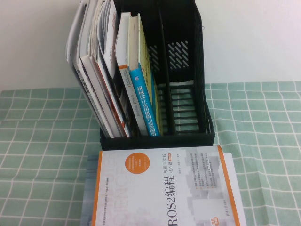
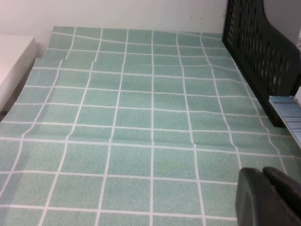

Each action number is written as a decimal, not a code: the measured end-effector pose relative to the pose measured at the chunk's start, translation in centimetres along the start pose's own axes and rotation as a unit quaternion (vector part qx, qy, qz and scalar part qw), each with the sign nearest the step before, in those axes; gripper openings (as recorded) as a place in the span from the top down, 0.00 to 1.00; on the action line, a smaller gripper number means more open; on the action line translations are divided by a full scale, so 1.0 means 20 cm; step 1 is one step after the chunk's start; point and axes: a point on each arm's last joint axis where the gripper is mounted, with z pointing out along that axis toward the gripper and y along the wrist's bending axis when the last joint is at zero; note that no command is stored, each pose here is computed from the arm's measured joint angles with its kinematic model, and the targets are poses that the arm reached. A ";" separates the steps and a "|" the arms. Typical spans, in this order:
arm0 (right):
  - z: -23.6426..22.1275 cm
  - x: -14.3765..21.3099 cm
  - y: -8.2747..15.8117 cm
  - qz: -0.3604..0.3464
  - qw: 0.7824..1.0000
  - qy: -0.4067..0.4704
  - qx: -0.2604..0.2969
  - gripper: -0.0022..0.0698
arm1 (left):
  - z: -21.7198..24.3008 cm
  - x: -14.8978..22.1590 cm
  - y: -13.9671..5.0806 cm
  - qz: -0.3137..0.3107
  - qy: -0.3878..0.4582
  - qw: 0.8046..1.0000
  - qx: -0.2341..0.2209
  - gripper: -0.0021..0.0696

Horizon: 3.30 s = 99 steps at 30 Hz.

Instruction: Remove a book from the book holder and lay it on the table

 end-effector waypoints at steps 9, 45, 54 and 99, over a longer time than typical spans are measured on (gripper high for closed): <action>0.00 -0.01 0.00 -0.001 1.000 -0.007 0.001 0.97 | 0.00 -0.02 0.00 0.001 -0.022 1.000 0.004 0.97; -0.17 -0.40 -0.06 -0.075 0.951 -0.294 0.065 0.97 | -0.21 -0.47 -0.08 -0.021 -0.161 0.986 0.040 0.97; -0.28 -0.59 -0.12 -0.087 0.965 -0.235 0.077 0.98 | -0.14 -0.61 -0.10 -0.038 -0.113 0.992 0.037 0.97; 0.56 -0.69 0.86 -0.144 0.899 -0.179 -0.373 0.97 | 0.76 -0.92 -0.89 0.006 0.081 0.968 0.236 0.97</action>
